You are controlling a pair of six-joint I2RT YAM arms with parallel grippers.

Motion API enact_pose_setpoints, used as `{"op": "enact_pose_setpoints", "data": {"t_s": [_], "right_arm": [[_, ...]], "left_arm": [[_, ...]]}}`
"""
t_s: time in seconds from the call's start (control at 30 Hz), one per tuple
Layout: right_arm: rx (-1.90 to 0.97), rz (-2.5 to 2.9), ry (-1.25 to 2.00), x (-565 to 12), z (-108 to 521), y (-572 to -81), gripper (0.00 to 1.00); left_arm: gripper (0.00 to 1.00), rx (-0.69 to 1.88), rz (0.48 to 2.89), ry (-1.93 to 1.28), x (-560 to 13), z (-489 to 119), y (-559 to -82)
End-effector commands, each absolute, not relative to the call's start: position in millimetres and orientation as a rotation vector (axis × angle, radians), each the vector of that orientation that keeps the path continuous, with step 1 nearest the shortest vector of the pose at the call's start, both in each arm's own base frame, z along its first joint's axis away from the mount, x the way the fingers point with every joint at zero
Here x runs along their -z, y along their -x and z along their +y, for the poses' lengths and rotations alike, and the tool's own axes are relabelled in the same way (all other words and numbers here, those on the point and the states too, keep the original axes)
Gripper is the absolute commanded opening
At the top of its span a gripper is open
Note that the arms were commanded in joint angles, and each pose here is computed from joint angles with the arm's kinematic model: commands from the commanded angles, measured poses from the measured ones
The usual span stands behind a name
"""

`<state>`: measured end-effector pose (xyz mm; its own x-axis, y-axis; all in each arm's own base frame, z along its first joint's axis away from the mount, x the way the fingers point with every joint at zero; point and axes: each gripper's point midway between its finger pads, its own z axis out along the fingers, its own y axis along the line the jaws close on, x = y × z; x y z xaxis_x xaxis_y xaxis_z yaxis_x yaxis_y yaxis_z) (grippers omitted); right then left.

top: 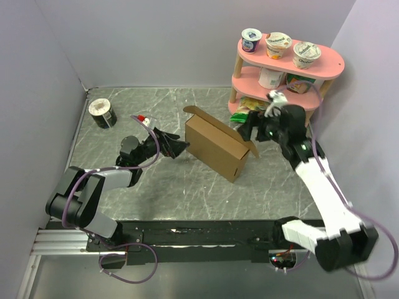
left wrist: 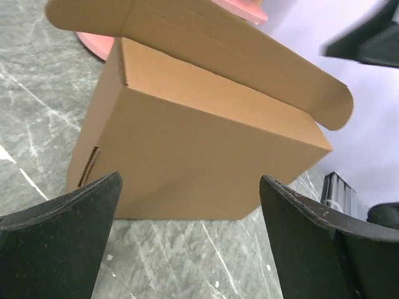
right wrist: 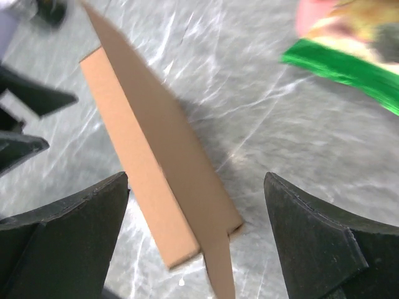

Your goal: Fold the paper box

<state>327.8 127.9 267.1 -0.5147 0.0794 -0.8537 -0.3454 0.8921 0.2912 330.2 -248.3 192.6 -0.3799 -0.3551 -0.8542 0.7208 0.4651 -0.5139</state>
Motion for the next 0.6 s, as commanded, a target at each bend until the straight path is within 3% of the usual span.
{"op": "enact_pose_setpoints", "data": {"t_s": [0.0, 0.13, 0.4, 0.57], "right_arm": [[-0.383, 1.928, -0.1, -283.9, 84.5, -310.8, 0.95], [-0.293, 1.932, -0.174, -268.2, 62.8, -290.6, 0.98], [-0.537, 1.796, 0.0, -284.4, 95.8, -247.5, 0.95], [-0.528, 1.821, 0.067, -273.4, 97.7, -239.6, 0.94]], "left_arm": [[0.98, 1.137, 1.506, -0.333, -217.0, -246.7, -340.6], [0.96, 1.148, 1.486, -0.319, -228.1, -247.4, -346.8], [0.96, 1.144, 1.431, -0.241, -255.9, -226.4, -365.6], [0.96, 1.105, 1.444, -0.271, -261.5, -222.1, -378.6]]}}
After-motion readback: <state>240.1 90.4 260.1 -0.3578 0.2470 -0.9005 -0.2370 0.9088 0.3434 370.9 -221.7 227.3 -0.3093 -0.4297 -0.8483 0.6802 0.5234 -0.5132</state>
